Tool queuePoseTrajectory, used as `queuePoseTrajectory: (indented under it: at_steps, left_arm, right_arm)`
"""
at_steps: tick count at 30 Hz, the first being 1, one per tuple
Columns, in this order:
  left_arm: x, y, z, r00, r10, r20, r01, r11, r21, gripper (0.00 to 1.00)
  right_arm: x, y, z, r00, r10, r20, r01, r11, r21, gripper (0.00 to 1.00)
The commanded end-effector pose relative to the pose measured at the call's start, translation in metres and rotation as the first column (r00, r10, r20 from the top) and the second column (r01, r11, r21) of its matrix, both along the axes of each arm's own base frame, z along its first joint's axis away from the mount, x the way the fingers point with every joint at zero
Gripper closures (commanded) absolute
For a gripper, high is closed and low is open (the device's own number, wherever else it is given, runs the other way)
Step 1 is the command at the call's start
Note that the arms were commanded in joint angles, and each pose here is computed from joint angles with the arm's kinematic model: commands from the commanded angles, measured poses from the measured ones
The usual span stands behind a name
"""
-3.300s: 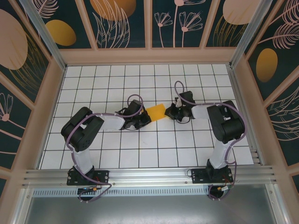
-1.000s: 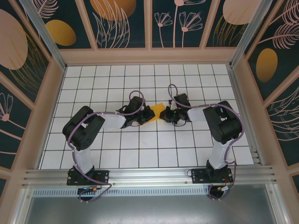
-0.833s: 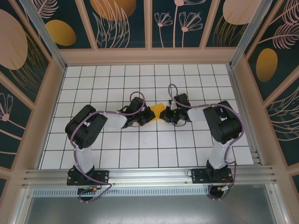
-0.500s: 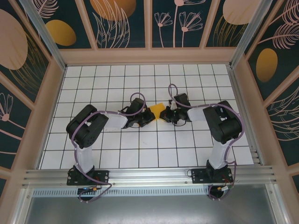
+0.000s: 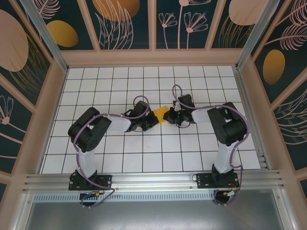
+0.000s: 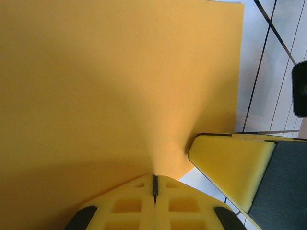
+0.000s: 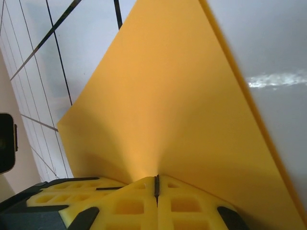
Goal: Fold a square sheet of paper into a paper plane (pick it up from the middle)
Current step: First fold in half a square sheet of paper at the center of the table.
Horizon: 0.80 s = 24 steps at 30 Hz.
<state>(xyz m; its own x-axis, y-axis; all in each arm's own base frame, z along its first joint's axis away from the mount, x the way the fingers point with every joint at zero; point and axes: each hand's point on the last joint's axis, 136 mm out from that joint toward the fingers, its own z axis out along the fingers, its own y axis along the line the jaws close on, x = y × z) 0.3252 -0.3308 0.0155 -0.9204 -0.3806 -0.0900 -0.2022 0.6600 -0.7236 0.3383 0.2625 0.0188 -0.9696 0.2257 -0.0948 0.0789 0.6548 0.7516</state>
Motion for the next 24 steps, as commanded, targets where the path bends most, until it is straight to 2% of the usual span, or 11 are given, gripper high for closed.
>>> queuePoseTrajectory:
  at_steps: [1, 5, 14, 18, 24]
  left_arm:
    - [-0.006, 0.006, -0.014, 1.0, -0.004, -0.023, 0.005, 0.998, 0.058, 1.0]
    - [-0.01, 0.014, -0.014, 1.0, -0.003, -0.016, 0.005, 0.997, 0.081, 1.0]
    - [-0.03, 0.051, -0.018, 0.998, 0.058, -0.026, -0.052, 0.982, 0.18, 1.0]
    - [-0.038, 0.06, -0.022, 0.996, 0.085, -0.038, -0.076, 0.979, 0.187, 1.0]
    - [-0.045, 0.085, -0.028, 0.984, 0.175, -0.025, -0.165, 0.96, 0.226, 1.0]
  right_arm:
    - [0.003, -0.012, -0.02, 0.999, -0.042, -0.032, 0.039, 0.995, -0.088, 1.0]
    - [-0.002, -0.025, -0.034, 0.995, -0.081, -0.066, 0.071, 0.988, -0.14, 1.0]
    - [-0.007, -0.045, -0.05, 0.983, -0.14, -0.115, 0.119, 0.977, -0.175, 1.0]
    - [-0.009, -0.048, -0.053, 0.981, -0.15, -0.123, 0.126, 0.975, -0.181, 1.0]
    - [-0.011, -0.051, -0.055, 0.98, -0.155, -0.128, 0.13, 0.974, -0.184, 1.0]
